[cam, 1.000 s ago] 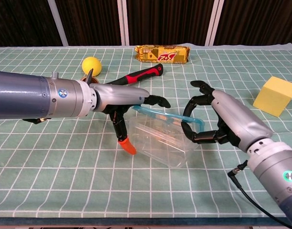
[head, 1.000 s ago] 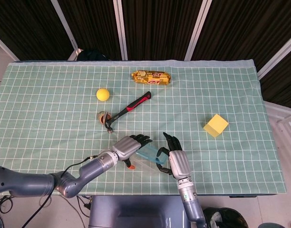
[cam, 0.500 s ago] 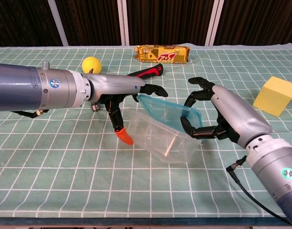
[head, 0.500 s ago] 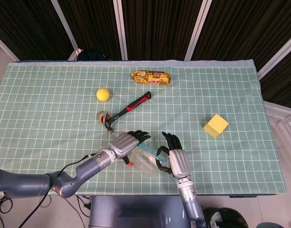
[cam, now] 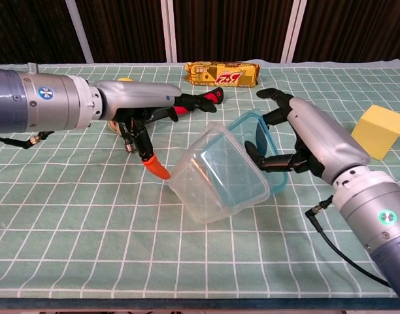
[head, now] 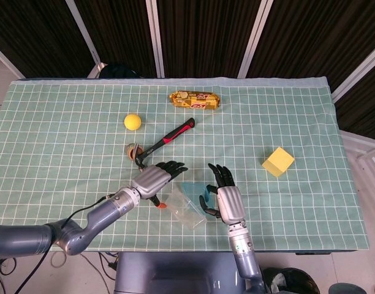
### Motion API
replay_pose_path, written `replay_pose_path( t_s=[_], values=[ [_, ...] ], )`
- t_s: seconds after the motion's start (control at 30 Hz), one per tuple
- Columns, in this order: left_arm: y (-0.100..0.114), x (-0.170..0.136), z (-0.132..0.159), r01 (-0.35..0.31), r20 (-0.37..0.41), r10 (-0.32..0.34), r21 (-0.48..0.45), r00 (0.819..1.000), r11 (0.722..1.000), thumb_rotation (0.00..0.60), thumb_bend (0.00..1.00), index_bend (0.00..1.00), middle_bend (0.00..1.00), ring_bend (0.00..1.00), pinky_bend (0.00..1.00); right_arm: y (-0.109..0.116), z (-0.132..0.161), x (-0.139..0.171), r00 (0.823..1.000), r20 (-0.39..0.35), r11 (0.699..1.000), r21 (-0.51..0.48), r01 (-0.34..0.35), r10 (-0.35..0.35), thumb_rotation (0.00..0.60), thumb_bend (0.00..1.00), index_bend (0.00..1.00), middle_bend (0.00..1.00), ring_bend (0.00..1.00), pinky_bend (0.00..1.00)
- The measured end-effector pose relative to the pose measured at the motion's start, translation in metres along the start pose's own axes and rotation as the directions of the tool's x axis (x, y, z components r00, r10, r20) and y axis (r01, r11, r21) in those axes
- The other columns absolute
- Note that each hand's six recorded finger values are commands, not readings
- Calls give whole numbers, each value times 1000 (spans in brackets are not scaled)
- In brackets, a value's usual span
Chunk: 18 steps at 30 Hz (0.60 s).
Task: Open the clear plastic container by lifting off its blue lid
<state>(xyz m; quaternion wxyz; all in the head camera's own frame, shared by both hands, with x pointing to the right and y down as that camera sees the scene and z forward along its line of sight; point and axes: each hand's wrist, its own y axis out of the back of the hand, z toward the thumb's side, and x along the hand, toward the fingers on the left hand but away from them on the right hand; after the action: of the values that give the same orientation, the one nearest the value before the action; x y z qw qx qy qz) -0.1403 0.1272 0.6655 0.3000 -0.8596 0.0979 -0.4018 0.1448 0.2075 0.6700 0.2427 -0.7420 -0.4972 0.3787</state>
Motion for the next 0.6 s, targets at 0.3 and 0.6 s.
replay_pose_path(
  t_s=[0.3,0.6],
  values=[
    [5,-6,-5,-16,-6,16,-2,1000,1000,600,0,0,0,7,145,4,-4,-10,1000,3,999,19,26,-26,600,588,718,114,0,0],
    [4,-6,-7,-19,-10,19,-3,1000,1000,600,0,0,0,7,145,16,-8,-22,998,5,998,31,59,-59,600,587,718,114,0,0]
  ],
)
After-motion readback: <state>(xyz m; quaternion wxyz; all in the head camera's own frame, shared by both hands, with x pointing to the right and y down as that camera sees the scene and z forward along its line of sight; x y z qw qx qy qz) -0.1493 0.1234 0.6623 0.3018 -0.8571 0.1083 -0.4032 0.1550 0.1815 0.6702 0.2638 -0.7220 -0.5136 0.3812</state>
